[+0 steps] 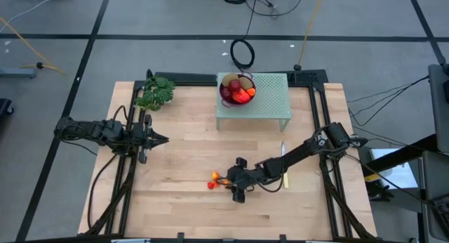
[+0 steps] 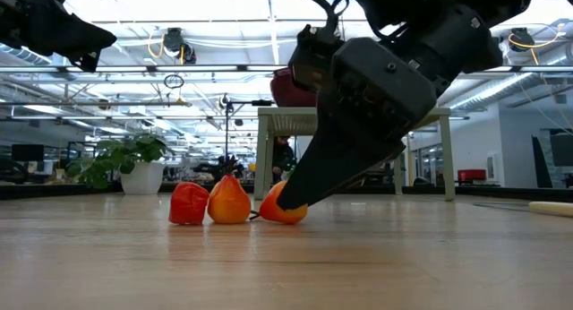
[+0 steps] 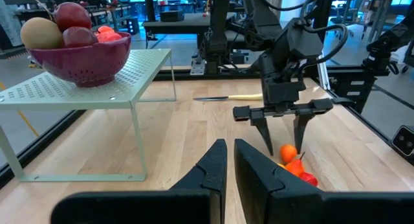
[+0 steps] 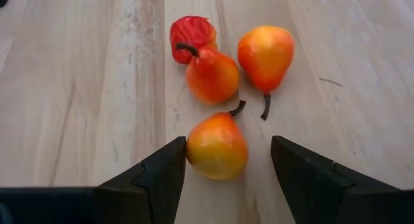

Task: Pick & Place Fruit
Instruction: Put the pear into the dark red colander on the shelf

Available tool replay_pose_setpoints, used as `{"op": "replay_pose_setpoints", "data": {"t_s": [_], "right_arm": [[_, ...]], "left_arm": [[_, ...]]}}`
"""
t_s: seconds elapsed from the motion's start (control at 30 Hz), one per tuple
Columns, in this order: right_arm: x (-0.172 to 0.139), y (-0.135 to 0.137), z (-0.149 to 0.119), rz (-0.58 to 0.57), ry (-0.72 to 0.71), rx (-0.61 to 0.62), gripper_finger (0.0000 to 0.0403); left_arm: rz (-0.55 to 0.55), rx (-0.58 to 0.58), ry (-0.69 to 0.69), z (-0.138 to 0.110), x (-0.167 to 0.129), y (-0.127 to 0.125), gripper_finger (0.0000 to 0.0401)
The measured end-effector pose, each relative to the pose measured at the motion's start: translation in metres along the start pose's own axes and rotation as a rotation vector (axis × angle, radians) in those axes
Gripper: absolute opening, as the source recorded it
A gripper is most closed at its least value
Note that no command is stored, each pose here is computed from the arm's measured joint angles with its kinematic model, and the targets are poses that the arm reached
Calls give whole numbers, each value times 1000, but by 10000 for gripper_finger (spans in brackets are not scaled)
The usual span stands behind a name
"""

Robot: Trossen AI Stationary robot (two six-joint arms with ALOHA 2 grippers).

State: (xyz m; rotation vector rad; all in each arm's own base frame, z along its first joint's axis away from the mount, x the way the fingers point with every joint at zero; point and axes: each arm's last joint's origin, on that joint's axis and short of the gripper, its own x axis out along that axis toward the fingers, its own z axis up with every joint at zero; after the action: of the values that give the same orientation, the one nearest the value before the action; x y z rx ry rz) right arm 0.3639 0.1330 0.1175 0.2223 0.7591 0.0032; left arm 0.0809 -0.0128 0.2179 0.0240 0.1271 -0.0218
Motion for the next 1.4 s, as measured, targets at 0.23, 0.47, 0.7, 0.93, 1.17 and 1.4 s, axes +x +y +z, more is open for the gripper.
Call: {"op": "replay_pose_setpoints", "data": {"t_s": [0.23, 0.47, 0.7, 0.93, 1.17, 1.4], "right_arm": [[0, -2, 1, -8, -3, -8, 222], [0, -2, 1, -7, -3, -15, 221], [0, -2, 1, -6, -2, -15, 200], [1, -2, 1, -5, 0, -15, 175], [1, -2, 1, -5, 0, -15, 150], [1, -2, 1, -5, 0, -15, 136]], "left_arm": [[0, 0, -1, 0, 0, 0, 33], [0, 0, 0, 0, 0, 0, 33], [0, -3, 0, 0, 0, 0, 33], [0, -4, 0, 0, 0, 0, 33], [0, -1, 0, 0, 0, 0, 33], [0, -3, 0, 0, 0, 0, 33]]}}
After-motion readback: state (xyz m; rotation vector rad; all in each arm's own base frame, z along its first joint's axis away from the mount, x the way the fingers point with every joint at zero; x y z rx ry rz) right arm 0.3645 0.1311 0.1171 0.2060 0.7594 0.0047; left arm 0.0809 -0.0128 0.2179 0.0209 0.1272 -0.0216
